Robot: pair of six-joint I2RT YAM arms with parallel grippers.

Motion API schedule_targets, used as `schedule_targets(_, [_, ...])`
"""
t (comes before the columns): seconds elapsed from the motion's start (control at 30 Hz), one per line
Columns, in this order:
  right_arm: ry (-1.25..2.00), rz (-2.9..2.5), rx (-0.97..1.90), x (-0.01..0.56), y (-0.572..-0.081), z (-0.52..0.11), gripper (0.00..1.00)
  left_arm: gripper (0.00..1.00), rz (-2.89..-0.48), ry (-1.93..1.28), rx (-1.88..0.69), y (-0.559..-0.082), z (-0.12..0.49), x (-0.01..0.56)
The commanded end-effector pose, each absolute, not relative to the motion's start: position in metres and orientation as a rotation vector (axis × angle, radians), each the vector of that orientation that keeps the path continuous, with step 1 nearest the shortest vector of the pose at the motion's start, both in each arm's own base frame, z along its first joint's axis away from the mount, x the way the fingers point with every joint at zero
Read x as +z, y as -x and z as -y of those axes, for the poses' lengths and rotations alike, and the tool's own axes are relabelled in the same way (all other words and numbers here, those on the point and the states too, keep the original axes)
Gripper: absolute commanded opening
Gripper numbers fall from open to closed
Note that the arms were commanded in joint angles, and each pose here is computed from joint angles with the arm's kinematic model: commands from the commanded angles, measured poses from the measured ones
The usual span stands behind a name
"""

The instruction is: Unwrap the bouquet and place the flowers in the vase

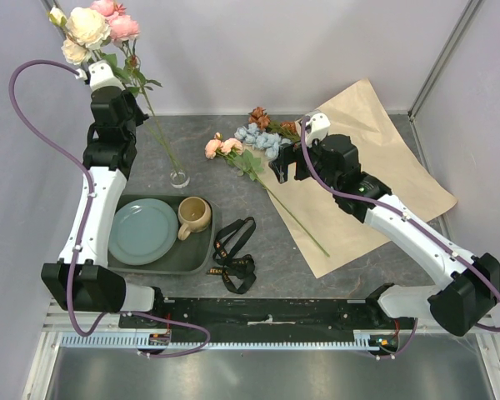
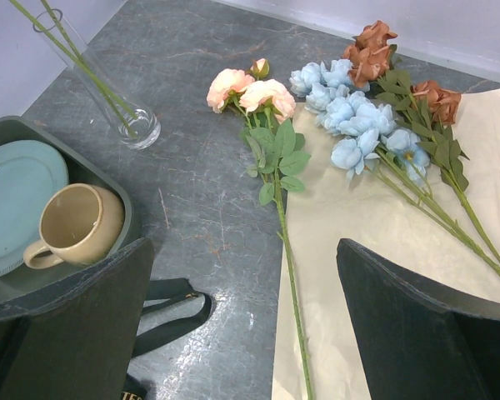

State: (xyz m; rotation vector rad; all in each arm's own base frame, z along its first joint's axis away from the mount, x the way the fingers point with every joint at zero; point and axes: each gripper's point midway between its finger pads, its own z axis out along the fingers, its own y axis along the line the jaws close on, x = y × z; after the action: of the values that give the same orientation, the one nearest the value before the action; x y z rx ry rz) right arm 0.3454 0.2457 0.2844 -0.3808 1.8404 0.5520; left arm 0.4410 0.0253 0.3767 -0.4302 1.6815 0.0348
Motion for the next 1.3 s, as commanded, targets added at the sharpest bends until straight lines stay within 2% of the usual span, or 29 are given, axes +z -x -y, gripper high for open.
schedule_targets(0.0, [0.362, -1.824, 0.562, 0.288, -0.348, -0.248, 0.98, 0.02, -1.684, 0.417, 0.014, -0.443, -0.023, 0.372])
schedule_targets(0.3, [0.377, -1.835, 0.587, 0.282, -0.349, -0.254, 0.98, 0.02, -1.592, 0.200, -0.008, -0.437, -0.007, 0.396])
schedule_targets(0.47, [0.380, -1.843, 0.589, 0.279, -0.349, -0.255, 0.98, 0.02, -1.589, 0.122, -0.038, -0.442, 0.004, 0.392])
schedule_targets(0.97, [0.373, -1.845, 0.592, 0.279, -0.348, -0.254, 0.98, 0.02, -1.633, 0.187, -0.042, -0.443, 0.000, 0.359])
schedule_targets(1.07, [0.373, -1.849, 0.593, 0.278, -0.347, -0.254, 0.98, 0.08, -1.636, 0.205, -0.037, -0.443, -0.002, 0.358])
schedule_targets(1.27, [0.371, -1.851, 0.597, 0.277, -0.348, -0.255, 0.98, 0.35, -1.633, 0.252, -0.029, -0.437, -0.007, 0.358])
